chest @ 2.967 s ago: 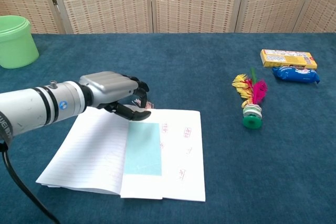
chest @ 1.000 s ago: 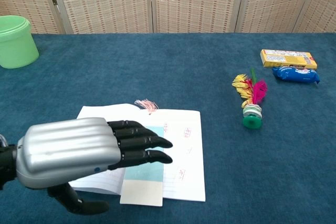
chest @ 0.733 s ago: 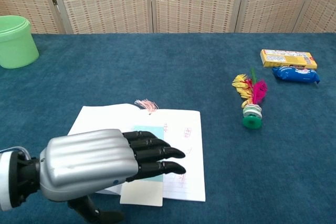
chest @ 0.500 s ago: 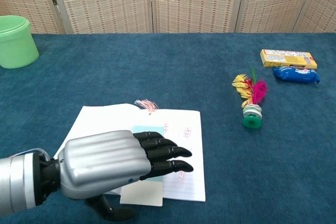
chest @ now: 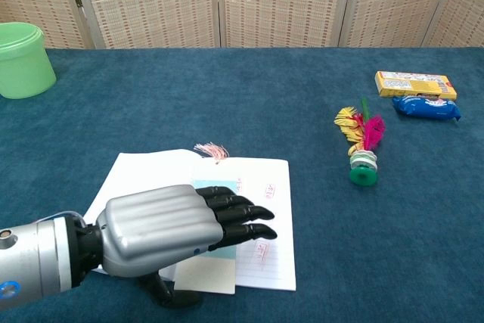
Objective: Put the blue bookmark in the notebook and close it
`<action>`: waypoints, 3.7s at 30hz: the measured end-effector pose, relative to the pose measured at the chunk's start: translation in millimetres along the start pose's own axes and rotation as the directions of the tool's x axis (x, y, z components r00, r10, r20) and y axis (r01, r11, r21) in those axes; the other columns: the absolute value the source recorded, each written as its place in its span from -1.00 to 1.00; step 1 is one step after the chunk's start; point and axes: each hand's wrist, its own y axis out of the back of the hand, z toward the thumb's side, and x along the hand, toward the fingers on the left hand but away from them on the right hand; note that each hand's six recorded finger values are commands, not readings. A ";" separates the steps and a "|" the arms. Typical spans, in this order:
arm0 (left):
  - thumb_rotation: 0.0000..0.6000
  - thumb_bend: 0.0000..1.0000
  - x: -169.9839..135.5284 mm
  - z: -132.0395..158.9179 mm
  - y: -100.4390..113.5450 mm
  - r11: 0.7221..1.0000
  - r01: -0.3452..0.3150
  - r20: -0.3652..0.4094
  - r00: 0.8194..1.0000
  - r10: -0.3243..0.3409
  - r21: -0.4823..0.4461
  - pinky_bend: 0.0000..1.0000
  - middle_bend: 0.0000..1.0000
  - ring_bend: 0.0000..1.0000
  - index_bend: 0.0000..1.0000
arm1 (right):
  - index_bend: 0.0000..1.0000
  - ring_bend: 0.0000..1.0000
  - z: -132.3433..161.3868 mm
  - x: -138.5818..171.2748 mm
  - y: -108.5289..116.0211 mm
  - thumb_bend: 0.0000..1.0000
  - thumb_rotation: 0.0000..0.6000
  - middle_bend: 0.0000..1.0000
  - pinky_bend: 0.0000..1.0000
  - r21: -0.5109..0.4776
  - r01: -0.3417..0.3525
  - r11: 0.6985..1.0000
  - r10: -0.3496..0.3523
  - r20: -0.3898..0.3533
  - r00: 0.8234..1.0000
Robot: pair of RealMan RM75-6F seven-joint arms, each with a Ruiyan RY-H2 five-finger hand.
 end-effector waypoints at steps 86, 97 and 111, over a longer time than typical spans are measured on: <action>1.00 -0.37 -121.3 -89.4 -42.6 0.997 0.077 -0.272 0.959 -0.075 -0.004 -0.78 -1.00 -1.00 -1.00 | -0.73 -0.60 22.8 -1.9 10.9 -0.59 1.00 -0.74 -0.57 0.020 0.021 1.000 -0.020 -0.049 0.999; 1.00 -0.37 -107.2 -98.4 -45.2 0.999 0.032 -0.294 0.955 -0.033 -0.010 -0.78 -1.00 -1.00 -1.00 | -0.73 -0.60 19.9 0.2 11.3 -0.59 1.00 -0.74 -0.57 0.021 0.021 1.000 -0.021 -0.038 0.999; 1.00 -0.37 -73.7 -104.0 -11.3 0.970 -0.242 -0.276 0.935 0.224 -0.033 -0.78 -1.00 -1.00 -1.00 | -0.73 -0.60 16.4 1.2 13.5 -0.59 1.00 -0.74 -0.57 0.018 0.031 0.999 -0.030 -0.030 0.999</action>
